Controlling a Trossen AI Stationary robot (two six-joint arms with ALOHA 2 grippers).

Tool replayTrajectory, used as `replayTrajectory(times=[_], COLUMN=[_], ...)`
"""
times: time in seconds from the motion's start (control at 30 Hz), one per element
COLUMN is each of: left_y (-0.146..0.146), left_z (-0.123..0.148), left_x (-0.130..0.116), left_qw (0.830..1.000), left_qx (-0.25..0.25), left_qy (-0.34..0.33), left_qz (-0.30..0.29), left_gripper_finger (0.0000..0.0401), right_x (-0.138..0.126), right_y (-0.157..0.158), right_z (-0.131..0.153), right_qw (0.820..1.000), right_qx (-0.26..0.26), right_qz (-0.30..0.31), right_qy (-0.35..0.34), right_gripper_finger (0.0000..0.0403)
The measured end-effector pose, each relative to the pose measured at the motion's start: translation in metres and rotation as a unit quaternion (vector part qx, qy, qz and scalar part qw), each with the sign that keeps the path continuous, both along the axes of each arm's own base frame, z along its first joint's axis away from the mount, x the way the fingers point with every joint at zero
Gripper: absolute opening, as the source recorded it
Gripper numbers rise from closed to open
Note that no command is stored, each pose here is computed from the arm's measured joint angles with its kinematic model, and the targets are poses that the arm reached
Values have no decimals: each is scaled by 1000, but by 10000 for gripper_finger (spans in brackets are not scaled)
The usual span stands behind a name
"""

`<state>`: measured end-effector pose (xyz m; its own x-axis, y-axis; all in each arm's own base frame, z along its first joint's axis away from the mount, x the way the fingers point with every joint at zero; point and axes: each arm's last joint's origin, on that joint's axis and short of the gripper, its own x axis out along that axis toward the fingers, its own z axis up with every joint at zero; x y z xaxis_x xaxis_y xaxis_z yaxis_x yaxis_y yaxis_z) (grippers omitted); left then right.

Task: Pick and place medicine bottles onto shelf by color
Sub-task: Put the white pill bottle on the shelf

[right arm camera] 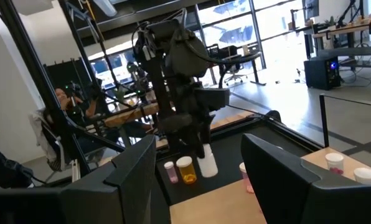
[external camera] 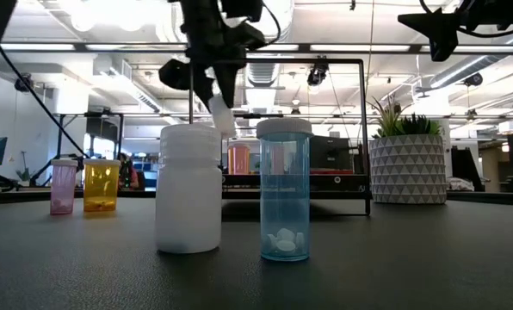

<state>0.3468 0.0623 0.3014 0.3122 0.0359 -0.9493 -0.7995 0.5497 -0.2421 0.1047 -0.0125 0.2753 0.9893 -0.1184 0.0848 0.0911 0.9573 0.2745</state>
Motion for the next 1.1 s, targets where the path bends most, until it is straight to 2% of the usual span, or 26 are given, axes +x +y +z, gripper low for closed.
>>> replayTrajectory(times=[0.37, 0.53, 1.1], left_y=[1, -2, -8], left_z=[-7, -13, -36], left_x=[36, 48, 70], left_qw=[998, 997, 995], left_qx=[-24, -29, -30], left_qy=[-3, -1, 8], left_qz=[61, 68, 96], left_gripper_finger=[132, 132, 152], right_x=[0, 0, 0], right_y=[0, 0, 0], right_z=[0, 0, 0], right_qw=[1000, 1000, 1000], right_qx=[1, 1, 1], right_qz=[0, 0, 0], right_qy=[0, 0, 0], right_gripper_finger=[226, 226, 226])
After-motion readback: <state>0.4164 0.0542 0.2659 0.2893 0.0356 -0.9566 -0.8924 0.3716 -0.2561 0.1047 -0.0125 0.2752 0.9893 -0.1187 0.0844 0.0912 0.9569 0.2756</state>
